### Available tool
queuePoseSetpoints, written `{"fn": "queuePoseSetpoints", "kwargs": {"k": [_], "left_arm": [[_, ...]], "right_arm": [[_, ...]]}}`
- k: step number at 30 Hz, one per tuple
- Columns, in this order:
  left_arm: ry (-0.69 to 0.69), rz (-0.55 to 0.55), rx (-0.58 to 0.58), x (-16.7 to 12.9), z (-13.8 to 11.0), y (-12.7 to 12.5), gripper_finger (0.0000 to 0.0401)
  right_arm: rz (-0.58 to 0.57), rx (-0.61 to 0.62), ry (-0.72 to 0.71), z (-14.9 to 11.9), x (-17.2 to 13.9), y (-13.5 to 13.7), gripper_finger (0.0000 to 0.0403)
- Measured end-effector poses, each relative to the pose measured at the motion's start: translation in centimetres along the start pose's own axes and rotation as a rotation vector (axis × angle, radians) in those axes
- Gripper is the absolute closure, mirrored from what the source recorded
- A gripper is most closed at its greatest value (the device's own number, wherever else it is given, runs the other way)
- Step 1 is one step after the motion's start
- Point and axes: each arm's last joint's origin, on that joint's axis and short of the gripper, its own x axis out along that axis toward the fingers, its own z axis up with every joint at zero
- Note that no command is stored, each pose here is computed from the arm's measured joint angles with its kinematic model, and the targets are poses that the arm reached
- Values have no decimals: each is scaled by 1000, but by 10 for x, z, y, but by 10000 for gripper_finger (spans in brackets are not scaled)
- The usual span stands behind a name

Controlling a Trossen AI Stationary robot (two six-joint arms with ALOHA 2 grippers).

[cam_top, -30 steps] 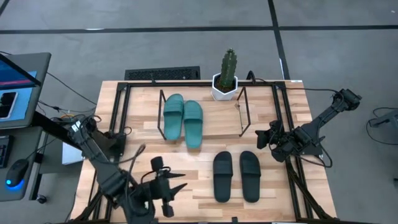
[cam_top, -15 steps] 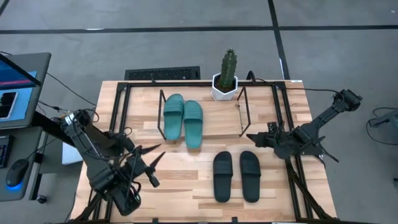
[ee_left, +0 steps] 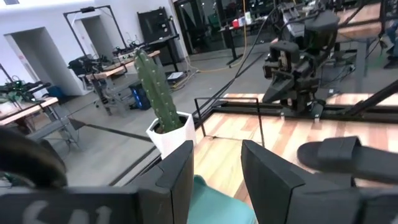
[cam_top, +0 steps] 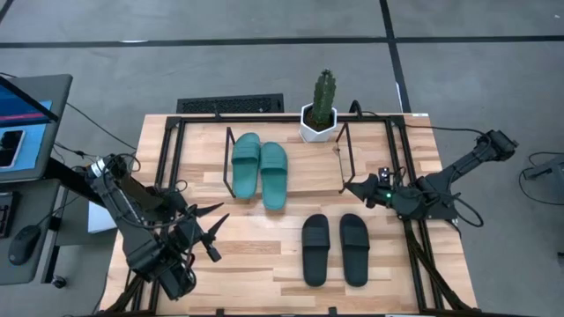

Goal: Pick and place slides into the shelf
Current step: Put the left black slipper on the shelf

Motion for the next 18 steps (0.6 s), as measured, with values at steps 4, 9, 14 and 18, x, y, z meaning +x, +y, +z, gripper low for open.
{"fn": "queuePoseSetpoints", "kwargs": {"k": [4, 9, 14, 18], "left_arm": [[3, 11, 42, 3, 0, 2, 277], [27, 30, 76, 8, 0, 3, 277], [35, 44, 81, 13, 1, 4, 277], [39, 53, 80, 15, 1, 5, 277]], "right_arm": [[-17, -26, -25, 2, 1, -2, 395], [-8, -42, 10, 2, 3, 0, 395], [320, -379, 9, 0, -5, 39, 395], [758, -857, -81, 3, -29, 86, 395]]}}
